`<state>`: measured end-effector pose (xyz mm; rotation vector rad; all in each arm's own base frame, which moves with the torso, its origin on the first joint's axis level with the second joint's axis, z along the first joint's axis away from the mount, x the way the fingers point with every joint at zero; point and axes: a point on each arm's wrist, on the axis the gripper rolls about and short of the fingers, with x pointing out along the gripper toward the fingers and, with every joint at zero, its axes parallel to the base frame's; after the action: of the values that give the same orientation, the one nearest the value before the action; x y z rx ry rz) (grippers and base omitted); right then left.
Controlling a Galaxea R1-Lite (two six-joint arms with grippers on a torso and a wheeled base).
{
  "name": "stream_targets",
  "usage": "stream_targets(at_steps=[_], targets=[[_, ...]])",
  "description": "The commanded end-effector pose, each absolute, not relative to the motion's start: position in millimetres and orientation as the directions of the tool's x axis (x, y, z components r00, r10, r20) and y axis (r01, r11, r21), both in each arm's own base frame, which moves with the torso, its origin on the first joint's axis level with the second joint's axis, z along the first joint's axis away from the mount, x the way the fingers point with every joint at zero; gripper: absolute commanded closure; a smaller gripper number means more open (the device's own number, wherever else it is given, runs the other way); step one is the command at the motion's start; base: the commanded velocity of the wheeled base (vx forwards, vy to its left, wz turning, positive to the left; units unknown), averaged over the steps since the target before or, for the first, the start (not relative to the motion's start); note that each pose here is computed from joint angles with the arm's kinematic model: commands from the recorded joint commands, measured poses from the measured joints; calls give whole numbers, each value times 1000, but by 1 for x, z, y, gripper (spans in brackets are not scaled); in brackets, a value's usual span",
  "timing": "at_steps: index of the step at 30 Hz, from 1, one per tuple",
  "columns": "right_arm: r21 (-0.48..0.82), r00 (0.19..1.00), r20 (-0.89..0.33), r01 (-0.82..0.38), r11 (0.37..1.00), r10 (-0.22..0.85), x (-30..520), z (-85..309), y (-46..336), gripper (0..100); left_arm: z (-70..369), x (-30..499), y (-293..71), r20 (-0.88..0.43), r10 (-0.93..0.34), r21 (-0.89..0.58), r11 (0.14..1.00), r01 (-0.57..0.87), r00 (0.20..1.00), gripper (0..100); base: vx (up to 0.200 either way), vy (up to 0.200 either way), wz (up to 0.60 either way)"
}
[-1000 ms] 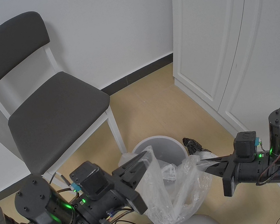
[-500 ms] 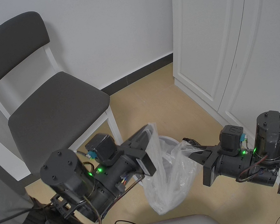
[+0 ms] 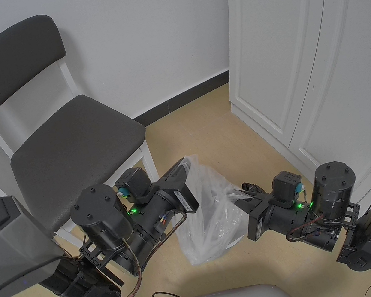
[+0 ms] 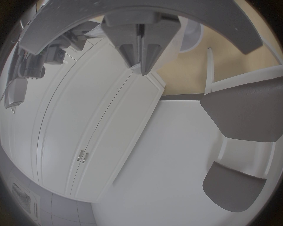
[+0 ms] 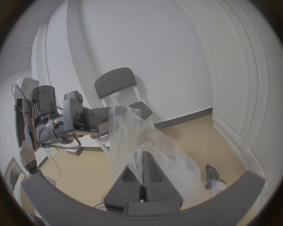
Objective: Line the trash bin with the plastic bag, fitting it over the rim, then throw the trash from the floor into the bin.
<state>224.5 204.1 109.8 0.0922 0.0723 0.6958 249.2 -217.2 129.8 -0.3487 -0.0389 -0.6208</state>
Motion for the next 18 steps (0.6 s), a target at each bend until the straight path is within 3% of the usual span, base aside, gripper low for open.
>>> stream_targets(at_steps=[1,18], targets=[[107,767,-93,-626,772,635,233,86,209,100,133,249,-214,149,-557,-310,758,573,817,100,0,0,0],[96,806,-96,-577,811,584,250,75,197,100,104,275,-216,84,-528,-330,786,523,845,100,0,0,0]])
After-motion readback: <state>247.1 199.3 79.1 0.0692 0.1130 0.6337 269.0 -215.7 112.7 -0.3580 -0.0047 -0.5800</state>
